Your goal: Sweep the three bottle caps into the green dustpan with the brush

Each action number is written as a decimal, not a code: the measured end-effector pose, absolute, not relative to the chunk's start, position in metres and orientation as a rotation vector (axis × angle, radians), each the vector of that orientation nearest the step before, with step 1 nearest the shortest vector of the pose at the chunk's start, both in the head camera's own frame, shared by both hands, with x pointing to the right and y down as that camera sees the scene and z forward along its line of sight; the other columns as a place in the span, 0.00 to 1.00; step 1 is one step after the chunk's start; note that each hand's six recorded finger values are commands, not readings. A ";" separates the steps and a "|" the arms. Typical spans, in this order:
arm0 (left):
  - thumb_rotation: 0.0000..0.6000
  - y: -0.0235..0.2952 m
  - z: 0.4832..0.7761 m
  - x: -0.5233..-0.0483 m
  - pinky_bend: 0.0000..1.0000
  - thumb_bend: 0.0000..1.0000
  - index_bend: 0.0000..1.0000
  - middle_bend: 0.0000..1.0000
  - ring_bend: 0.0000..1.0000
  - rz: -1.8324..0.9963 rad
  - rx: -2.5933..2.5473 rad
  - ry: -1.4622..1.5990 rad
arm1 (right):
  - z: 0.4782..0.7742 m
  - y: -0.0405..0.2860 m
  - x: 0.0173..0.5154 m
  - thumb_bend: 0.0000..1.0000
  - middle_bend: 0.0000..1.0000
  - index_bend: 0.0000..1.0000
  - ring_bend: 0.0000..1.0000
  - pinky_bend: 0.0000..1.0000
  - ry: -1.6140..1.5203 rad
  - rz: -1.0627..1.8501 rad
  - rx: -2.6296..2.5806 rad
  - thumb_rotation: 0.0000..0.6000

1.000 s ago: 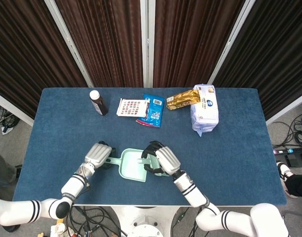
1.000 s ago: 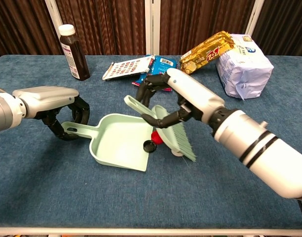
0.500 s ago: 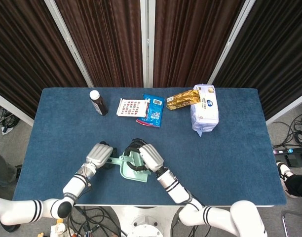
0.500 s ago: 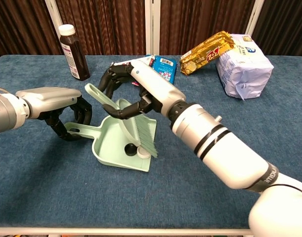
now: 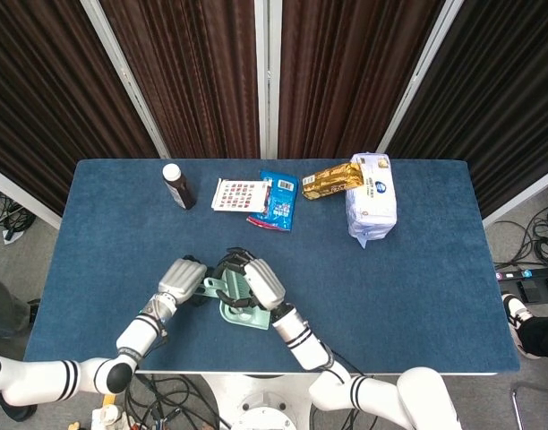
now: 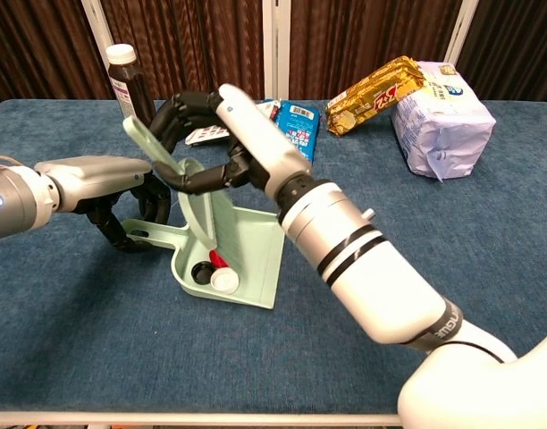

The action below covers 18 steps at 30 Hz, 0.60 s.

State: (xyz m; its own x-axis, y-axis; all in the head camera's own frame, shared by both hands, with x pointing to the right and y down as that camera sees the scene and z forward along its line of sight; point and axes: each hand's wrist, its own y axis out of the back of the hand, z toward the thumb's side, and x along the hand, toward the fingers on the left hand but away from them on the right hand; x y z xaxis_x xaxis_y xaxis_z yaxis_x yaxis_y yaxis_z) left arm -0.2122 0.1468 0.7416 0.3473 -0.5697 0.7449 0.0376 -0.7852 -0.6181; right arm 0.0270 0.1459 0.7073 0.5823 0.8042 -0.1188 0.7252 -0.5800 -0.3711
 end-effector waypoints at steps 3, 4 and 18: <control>1.00 0.145 0.741 -0.213 0.22 0.38 0.59 0.54 0.35 -1.464 -2.072 0.472 | 0.702 0.138 0.041 0.65 0.67 0.78 0.31 0.18 -1.260 0.386 -2.505 1.00; 1.00 0.145 0.741 -0.214 0.22 0.38 0.59 0.54 0.35 -1.465 -2.071 0.476 | 0.700 0.134 0.048 0.65 0.67 0.78 0.31 0.18 -1.254 0.389 -2.491 1.00; 1.00 0.143 0.740 -0.223 0.22 0.35 0.27 0.26 0.20 -1.472 -2.068 0.523 | 0.702 0.100 0.195 0.64 0.65 0.76 0.28 0.17 -0.742 0.903 -2.216 1.00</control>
State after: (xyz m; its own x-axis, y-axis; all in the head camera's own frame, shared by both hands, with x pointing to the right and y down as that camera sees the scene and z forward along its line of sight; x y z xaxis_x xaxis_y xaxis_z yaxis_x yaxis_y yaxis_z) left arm -0.2228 0.1431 0.7398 0.3268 -0.5949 0.7343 -0.0016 -0.7773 -0.6291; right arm 0.1949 0.1004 0.7021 0.6071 0.6870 -0.3993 0.2586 -0.6459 -0.7183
